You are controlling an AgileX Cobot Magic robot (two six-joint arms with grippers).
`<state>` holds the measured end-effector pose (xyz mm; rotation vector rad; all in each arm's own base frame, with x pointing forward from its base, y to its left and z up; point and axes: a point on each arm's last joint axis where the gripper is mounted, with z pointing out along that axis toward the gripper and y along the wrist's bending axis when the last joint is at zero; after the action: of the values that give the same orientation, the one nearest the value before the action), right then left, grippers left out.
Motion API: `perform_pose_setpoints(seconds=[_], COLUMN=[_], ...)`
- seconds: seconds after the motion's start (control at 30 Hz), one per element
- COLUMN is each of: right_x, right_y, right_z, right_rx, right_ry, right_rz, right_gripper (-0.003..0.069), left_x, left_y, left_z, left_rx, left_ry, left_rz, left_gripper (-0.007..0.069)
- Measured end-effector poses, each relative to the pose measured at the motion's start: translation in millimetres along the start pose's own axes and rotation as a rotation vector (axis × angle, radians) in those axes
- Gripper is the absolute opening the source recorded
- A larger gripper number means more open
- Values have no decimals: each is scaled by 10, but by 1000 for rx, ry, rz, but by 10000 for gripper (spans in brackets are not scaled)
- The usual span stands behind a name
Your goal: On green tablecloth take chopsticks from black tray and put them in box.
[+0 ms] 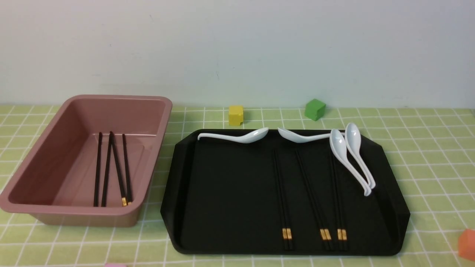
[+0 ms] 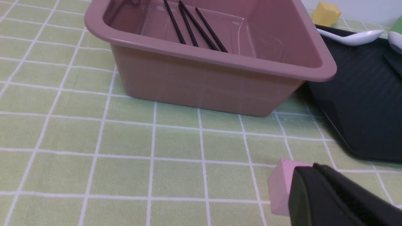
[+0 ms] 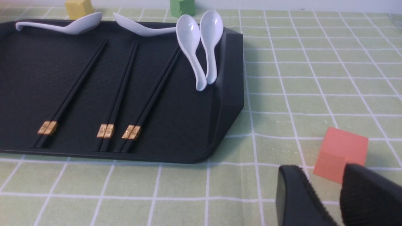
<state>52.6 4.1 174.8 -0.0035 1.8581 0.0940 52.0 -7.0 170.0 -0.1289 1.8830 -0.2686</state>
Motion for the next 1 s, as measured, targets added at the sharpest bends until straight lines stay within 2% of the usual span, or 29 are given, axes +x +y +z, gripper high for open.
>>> perform_pose_setpoints(seconds=[1.0], right_x=[0], right_y=[0], right_z=[0], right_rx=[0], right_ry=[0], right_rz=[-1], right_gripper=[240], left_x=[1], left_y=[0], left_z=[0], left_rx=[0], left_ry=[1], left_rz=[0], left_gripper=[35])
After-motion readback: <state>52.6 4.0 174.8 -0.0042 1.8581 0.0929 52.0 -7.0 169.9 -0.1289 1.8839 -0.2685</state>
